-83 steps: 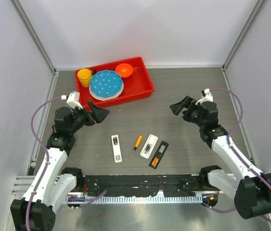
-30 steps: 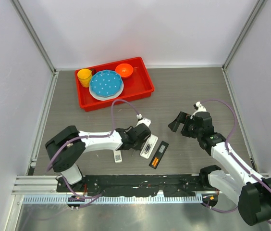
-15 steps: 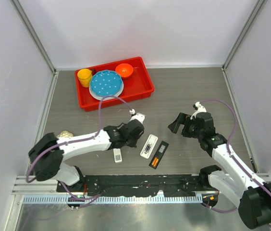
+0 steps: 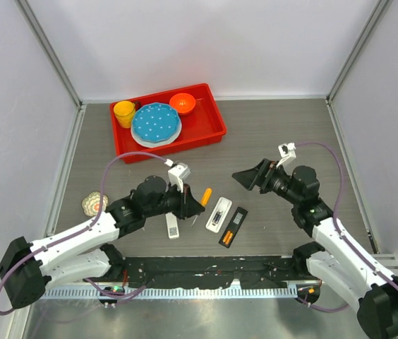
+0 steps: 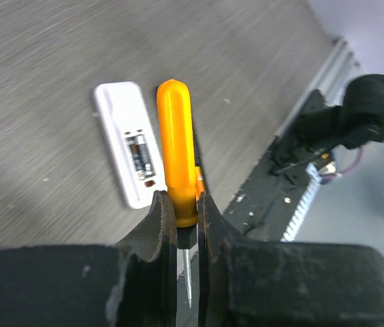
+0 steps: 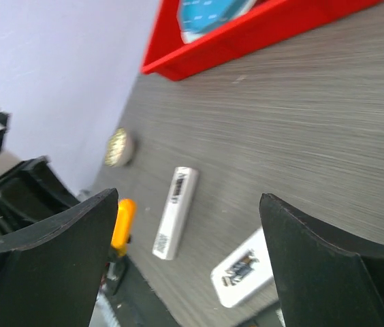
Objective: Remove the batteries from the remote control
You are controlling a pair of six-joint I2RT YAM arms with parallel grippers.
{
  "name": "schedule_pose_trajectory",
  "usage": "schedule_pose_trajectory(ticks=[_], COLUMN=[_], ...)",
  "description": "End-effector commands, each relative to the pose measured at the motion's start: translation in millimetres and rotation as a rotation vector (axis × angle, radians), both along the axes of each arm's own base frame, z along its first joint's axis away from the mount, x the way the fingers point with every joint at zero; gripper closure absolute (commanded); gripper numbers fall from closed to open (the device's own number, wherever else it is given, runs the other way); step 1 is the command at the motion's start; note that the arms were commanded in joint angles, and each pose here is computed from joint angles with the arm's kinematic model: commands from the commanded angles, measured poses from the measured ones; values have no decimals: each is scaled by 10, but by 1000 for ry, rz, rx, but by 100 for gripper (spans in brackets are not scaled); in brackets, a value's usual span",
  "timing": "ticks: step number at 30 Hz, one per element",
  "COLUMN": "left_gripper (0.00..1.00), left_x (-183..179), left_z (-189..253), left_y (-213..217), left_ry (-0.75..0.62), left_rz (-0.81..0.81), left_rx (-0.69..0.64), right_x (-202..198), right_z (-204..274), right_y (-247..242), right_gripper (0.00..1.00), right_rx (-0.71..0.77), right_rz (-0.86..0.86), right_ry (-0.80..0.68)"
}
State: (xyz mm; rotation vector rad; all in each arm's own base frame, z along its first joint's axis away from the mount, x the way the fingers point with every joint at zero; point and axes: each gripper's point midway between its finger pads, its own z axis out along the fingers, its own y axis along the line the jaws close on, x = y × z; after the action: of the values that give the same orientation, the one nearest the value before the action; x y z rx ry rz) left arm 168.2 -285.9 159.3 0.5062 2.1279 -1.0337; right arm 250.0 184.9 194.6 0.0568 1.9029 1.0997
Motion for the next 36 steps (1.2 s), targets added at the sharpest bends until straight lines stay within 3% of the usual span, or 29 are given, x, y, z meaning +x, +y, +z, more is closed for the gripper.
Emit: schedule_pose_trajectory(ticks=[1,12,36], left_gripper=[100,100,100], left_x=[-190,-291,-167], left_z=[569,669,734], left_y=[-251,-368,-349], left_ry=[-88,-74,-142], left_rz=[-167,-254,-191], left_rx=[-249,-311,-338], right_x=[-179,-492,-651], right_z=[601,641,479], right_y=[397,846,798], right_gripper=[12,34,46], right_rx=[211,282,338], right_rz=[172,314,303], right_ry=[-148,-141,-97])
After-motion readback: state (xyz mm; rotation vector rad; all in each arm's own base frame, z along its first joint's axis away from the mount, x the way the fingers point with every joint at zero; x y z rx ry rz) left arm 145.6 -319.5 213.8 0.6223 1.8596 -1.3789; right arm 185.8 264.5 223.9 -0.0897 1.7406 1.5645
